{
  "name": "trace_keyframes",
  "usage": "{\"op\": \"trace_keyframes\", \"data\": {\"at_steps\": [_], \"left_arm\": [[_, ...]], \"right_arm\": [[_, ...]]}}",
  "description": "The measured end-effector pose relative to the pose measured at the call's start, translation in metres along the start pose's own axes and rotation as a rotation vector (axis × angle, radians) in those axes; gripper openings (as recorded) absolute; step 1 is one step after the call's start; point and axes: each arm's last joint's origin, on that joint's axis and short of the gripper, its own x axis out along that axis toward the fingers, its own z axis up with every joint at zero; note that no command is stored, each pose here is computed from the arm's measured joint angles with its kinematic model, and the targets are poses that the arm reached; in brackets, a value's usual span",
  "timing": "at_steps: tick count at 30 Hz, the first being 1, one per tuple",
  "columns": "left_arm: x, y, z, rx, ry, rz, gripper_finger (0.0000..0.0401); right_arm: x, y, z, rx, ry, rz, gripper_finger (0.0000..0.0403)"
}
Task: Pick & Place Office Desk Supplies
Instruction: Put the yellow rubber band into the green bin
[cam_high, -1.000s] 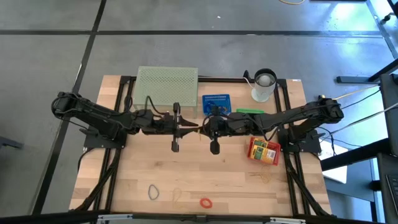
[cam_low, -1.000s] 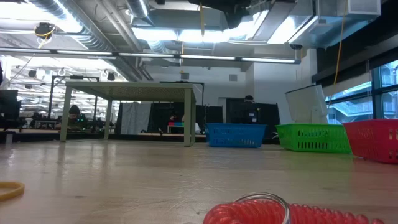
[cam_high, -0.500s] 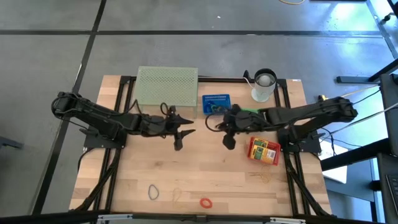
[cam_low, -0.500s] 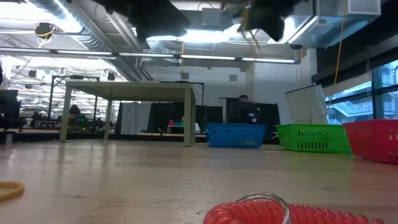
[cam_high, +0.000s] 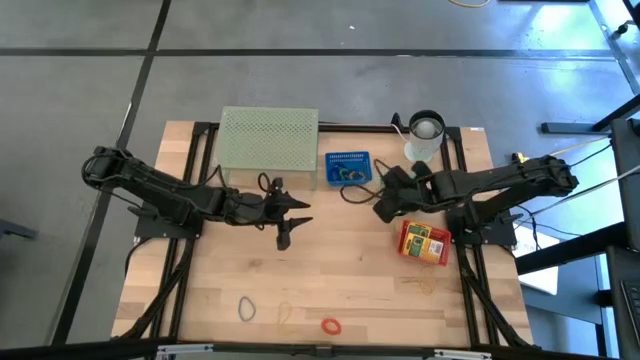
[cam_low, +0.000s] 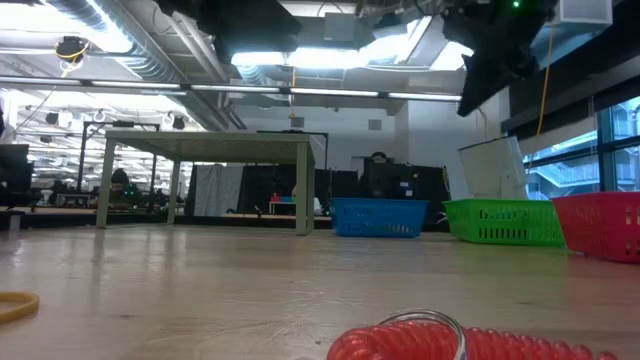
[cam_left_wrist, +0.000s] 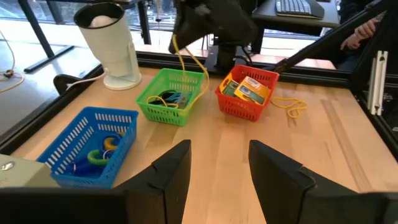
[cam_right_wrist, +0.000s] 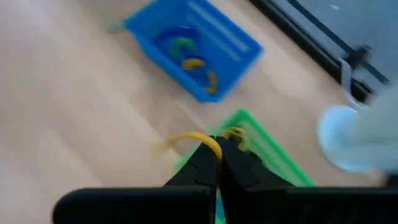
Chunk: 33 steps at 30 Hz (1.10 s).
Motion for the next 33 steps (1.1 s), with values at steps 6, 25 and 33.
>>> {"op": "trace_keyframes", "data": {"at_steps": [6, 25, 33], "left_arm": [[-0.001, -0.002, 0.000, 0.005, 0.001, -0.010, 0.0155], [-0.001, -0.002, 0.000, 0.004, 0.001, -0.009, 0.0157], [-0.001, -0.003, -0.001, 0.005, 0.004, -0.024, 0.0153]], "right_arm": [[0.004, -0.018, -0.006, 0.094, 0.057, -0.171, 0.0003], [0.007, -0.025, -0.003, 0.192, 0.051, -0.232, 0.0004], [0.019, -0.020, -0.004, 0.171, 0.083, -0.283, 0.0004]]}}
